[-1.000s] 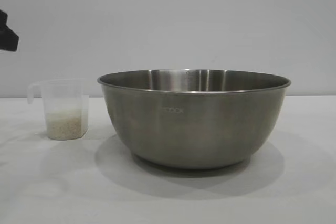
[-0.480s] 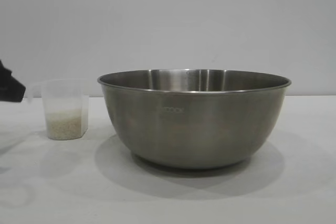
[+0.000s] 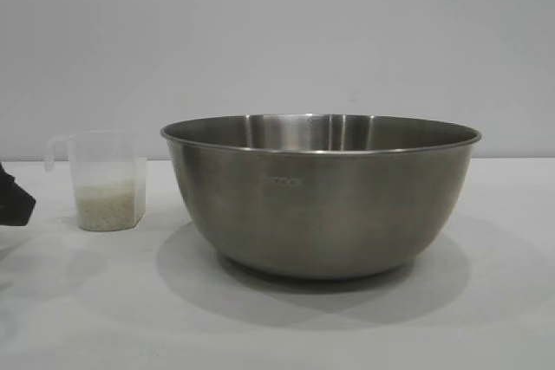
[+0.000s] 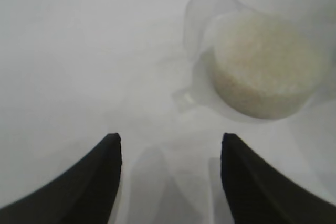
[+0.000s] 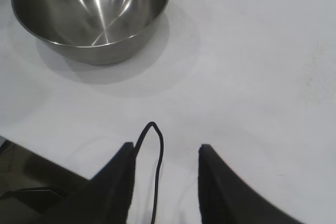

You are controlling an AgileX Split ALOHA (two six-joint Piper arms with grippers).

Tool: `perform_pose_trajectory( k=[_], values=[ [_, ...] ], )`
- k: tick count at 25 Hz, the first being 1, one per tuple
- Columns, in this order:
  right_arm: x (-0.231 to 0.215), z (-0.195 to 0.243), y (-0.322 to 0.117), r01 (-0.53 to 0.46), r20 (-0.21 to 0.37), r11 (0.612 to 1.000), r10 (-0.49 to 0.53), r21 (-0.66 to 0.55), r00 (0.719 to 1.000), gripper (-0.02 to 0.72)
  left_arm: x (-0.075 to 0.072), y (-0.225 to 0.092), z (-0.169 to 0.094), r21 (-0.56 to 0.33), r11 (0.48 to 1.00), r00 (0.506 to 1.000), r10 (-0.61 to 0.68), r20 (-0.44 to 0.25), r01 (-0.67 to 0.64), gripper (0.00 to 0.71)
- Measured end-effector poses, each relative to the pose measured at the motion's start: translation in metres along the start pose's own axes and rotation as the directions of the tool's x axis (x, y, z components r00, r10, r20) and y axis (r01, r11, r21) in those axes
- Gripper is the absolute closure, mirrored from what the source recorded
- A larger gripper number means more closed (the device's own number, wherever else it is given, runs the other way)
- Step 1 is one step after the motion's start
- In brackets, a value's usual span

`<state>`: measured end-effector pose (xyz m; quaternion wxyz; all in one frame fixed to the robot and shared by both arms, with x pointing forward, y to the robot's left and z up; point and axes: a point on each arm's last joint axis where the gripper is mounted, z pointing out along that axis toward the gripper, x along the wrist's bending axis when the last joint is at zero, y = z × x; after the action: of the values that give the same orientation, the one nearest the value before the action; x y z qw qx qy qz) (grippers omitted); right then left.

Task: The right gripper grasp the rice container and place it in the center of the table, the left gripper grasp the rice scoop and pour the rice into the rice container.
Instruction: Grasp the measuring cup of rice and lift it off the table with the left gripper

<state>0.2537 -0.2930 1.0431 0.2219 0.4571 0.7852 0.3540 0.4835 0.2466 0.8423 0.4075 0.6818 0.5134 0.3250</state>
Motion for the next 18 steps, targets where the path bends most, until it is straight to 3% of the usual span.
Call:
perform_pose_trajectory(
  k=[5,6,10,14,16,18],
  values=[
    [0.0,0.0,0.0,0.001,0.002,1.0,-0.001,0.0,1.0,0.476,0.001,0.003,0.011,-0.018,1.0,1.0,0.001,-0.001,-0.001,0.346],
    [0.0,0.0,0.0,0.001,0.002,1.0,-0.001,0.0,1.0,0.476,0.001,0.004,0.013,-0.023,1.0,1.0,0.001,-0.001,-0.001,0.417],
    [0.0,0.0,0.0,0.001,0.002,1.0,-0.001,0.0,1.0,0.476,0.001,0.006,0.02,-0.036,0.999,1.0,0.001,-0.002,-0.001,0.553],
    [0.0,0.0,0.0,0.001,0.002,1.0,-0.001,0.0,1.0,0.476,0.002,0.011,0.026,-0.059,0.998,1.0,0.002,-0.003,-0.002,0.537],
    [0.0,0.0,0.0,0.001,0.002,1.0,-0.001,0.0,1.0,0.476,0.002,0.013,0.028,-0.07,0.998,1.0,0.002,-0.003,-0.002,0.45],
    [0.0,0.0,0.0,0.001,0.002,1.0,-0.001,0.0,1.0,0.476,0.002,0.016,0.031,-0.084,0.996,1.0,0.003,-0.004,-0.003,0.465]
  ],
)
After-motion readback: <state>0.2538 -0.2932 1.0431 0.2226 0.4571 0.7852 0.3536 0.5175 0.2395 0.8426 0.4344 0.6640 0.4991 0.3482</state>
